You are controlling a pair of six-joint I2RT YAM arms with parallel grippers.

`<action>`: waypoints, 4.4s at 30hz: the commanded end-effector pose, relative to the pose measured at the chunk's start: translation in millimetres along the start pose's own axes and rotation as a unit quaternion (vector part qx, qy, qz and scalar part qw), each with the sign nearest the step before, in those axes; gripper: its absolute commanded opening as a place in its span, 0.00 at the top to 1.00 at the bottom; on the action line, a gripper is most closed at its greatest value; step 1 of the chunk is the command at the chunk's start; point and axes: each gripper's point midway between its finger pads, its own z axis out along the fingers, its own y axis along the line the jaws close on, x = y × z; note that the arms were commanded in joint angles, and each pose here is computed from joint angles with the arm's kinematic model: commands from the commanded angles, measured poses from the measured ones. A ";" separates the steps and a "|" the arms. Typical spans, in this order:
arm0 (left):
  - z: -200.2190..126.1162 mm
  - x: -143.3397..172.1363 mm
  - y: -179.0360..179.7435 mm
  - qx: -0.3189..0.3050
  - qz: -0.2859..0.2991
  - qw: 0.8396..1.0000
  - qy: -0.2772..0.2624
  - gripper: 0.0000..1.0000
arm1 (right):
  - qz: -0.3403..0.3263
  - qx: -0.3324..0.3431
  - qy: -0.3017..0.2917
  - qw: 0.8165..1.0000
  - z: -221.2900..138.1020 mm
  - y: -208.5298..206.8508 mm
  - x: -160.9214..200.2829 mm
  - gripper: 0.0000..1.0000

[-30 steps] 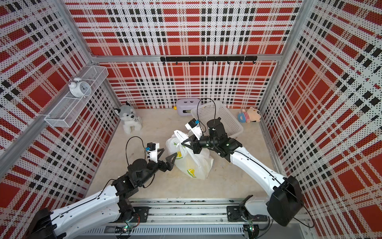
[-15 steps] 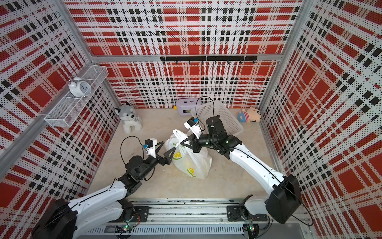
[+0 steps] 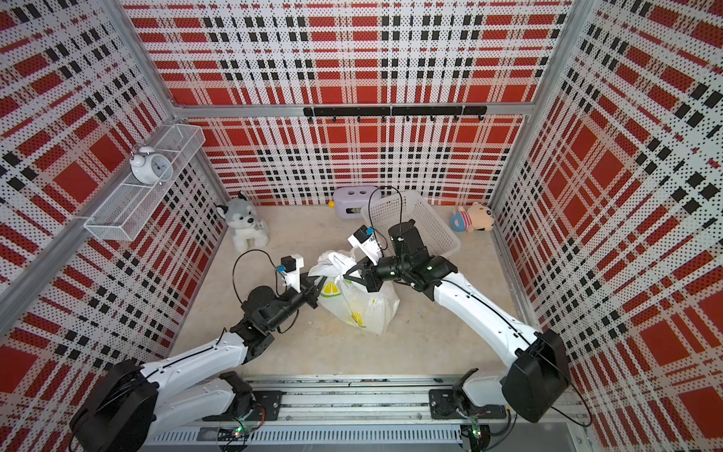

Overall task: Place the banana into a plastic bag & tie a knot
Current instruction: Cross the plastic bag at the center of the board.

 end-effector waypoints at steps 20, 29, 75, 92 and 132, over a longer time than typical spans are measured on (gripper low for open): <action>-20.2 -43.3 11.2 -0.093 -0.069 0.993 0.026 1.00 | -0.034 0.134 0.048 0.989 -26.3 -39.1 0.0 1.00; -19.5 -42.7 -33.0 -0.028 -0.098 0.993 0.057 1.00 | -0.082 0.272 0.047 0.958 -42.0 -73.7 -15.3 1.00; 31.9 6.6 -47.0 0.039 -0.154 0.974 0.160 0.01 | -0.487 0.303 -0.159 0.804 -59.0 -0.6 -71.2 1.00; -13.8 -15.4 -102.3 0.141 -0.240 0.957 0.077 0.02 | -0.458 0.301 -0.314 0.775 -77.3 12.0 -62.1 1.00; -13.1 8.2 -128.4 0.131 -0.203 0.966 0.096 0.10 | -0.452 0.345 -0.356 0.742 -69.2 -21.2 -20.1 1.00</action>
